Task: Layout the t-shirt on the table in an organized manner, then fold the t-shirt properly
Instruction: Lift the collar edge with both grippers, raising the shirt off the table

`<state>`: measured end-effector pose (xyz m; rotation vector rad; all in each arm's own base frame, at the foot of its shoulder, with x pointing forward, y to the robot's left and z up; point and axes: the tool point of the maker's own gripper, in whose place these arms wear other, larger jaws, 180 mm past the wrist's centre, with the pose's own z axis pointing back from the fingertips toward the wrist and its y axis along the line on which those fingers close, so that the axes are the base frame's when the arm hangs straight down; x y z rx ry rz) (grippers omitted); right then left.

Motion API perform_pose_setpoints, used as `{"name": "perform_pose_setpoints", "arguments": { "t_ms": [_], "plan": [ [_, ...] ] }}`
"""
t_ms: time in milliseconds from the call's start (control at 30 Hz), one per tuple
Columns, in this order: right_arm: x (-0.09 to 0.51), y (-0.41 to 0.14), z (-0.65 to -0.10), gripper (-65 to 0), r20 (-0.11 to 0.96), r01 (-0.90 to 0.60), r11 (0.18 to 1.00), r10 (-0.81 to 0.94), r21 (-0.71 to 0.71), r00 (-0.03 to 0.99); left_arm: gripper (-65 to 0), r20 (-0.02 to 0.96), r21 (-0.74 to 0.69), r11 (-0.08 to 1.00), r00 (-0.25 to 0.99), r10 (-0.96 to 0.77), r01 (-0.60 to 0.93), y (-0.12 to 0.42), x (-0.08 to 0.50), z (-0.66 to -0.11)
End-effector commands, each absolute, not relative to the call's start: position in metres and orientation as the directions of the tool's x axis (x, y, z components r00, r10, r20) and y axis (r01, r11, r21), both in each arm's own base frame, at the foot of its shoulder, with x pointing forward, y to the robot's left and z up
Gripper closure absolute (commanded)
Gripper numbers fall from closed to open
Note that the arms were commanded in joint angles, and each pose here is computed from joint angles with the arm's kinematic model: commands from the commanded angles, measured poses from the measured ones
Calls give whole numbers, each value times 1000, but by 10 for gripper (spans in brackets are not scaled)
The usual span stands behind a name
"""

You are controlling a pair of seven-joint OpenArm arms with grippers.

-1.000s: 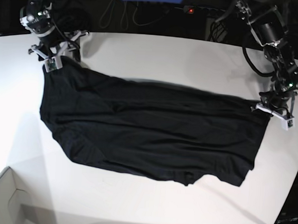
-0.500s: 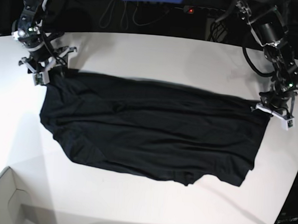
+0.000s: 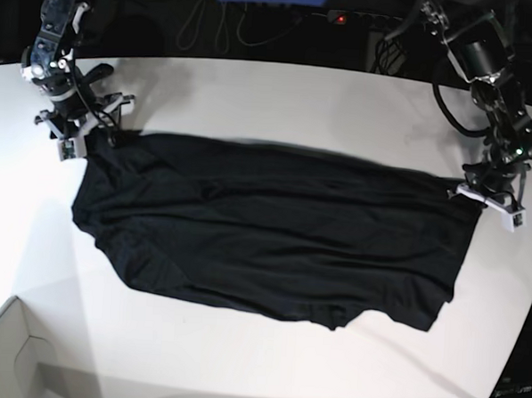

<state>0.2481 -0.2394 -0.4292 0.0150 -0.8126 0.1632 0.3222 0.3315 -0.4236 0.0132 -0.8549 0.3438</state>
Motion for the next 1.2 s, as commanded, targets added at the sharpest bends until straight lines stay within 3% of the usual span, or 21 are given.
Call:
{"name": "perform_pose_setpoints", "arguments": {
  "t_ms": [0,67,133,167,267,300,767,1167],
  "plan": [
    [250,-246,-427,-359,724,-155,986,153,-65,673,0,780,-113,946,563,275,-305,342,333,-406],
    [250,-247,-429,-353,719,-155,986,152,-62,678,0,780,-113,946,563,275,-305,342,333,-406],
    [248,-250,-428,-305,718,-158,985,161,-71,678,0,780,-113,946,563,275,-305,342,333,-406],
    [248,-253,-426,-255,721,-166,983,171,-79,671,0,780,-113,946,563,275,-305,342,333,-406],
    [247,-253,-422,-16,735,-195,978,185,-72,653,0,780,-113,946,563,275,-305,342,333,-406],
    [242,-260,-422,0,728,-183,980,180,-76,661,0,779,-112,946,564,274,-305,342,332,-406],
    [192,-272,-388,0,709,-195,962,273,-191,650,0,820,11,962,553,148,-273,348,308,-364],
    [179,-260,-381,0,714,-198,963,270,-186,646,0,815,57,916,549,187,-396,381,249,-358]
  ]
}}
